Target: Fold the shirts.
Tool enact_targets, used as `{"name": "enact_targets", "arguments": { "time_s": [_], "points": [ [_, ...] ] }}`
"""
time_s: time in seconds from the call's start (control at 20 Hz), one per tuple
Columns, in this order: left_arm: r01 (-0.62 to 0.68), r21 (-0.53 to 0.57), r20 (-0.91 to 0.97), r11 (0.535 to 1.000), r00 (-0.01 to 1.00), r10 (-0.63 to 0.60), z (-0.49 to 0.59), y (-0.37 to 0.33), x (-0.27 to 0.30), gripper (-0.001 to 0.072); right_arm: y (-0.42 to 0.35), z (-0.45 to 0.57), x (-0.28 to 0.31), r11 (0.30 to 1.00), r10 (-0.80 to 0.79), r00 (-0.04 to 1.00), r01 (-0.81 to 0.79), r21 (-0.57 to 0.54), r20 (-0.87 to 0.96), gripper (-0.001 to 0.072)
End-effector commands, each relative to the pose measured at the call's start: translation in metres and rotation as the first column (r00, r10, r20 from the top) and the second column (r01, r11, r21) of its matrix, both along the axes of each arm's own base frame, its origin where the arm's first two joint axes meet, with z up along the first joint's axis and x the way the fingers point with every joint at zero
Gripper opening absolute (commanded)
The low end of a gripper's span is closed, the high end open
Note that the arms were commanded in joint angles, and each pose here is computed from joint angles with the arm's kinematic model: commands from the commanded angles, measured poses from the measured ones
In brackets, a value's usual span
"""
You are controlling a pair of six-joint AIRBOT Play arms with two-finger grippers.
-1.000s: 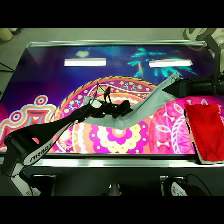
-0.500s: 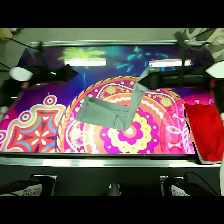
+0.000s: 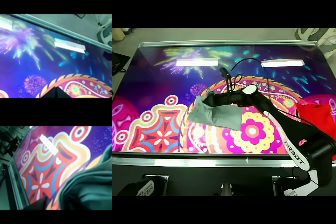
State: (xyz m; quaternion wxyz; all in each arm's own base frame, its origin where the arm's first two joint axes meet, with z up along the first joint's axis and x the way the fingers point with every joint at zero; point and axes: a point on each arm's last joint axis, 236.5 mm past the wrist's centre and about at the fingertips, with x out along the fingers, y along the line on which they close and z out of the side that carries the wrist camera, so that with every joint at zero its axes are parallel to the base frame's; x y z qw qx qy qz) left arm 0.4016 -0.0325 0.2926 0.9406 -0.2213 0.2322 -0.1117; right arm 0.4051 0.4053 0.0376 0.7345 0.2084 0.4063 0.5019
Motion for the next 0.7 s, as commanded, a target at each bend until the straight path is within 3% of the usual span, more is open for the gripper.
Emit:
{"name": "enact_targets", "arguments": {
  "time_s": [0.0, 0.15, 0.25, 0.35, 0.45, 0.55, 0.65],
  "points": [
    [-0.014, 0.03, 0.022, 0.999, 1.0, 0.013, 0.01, 0.005, -0.013, 0.0023, 0.012, -0.021, 0.002, 1.0, -0.009, 1.0, 0.009, 0.003, -0.011, 0.0694],
    [-0.018, 0.042, 0.021, 0.999, 1.0, 0.017, 0.009, 0.007, -0.013, 0.0023, -0.032, -0.011, -0.007, 0.994, 0.087, 0.996, -0.088, -0.067, -0.012, 0.0694],
    [-0.027, 0.058, 0.018, 0.998, 1.0, 0.026, 0.007, 0.01, -0.013, 0.0023, -0.097, -0.026, -0.007, 0.964, 0.092, 0.994, -0.105, -0.244, -0.063, 0.0694],
    [-0.033, 0.071, 0.015, 0.997, 0.999, 0.032, 0.006, 0.013, -0.012, 0.0023, -0.191, -0.056, -0.011, 0.859, 0.016, 0.986, -0.098, -0.502, -0.166, 0.0677],
    [-0.029, 0.077, 0.017, 0.997, 0.999, 0.028, 0.006, 0.013, -0.013, 0.0023, -0.256, -0.084, -0.03, 0.753, -0.105, 0.95, -0.117, -0.647, -0.294, 0.0673],
    [-0.027, 0.083, 0.019, 0.996, 1.0, 0.025, 0.006, 0.013, -0.012, 0.0024, -0.253, -0.104, -0.042, 0.779, -0.141, 0.929, -0.11, -0.618, -0.343, 0.0649],
    [-0.027, 0.083, 0.019, 0.996, 1.0, 0.025, 0.006, 0.012, -0.013, 0.0024, -0.22, -0.116, -0.043, 0.856, -0.159, 0.92, -0.053, -0.514, -0.359, 0.0648]
  ]
}}
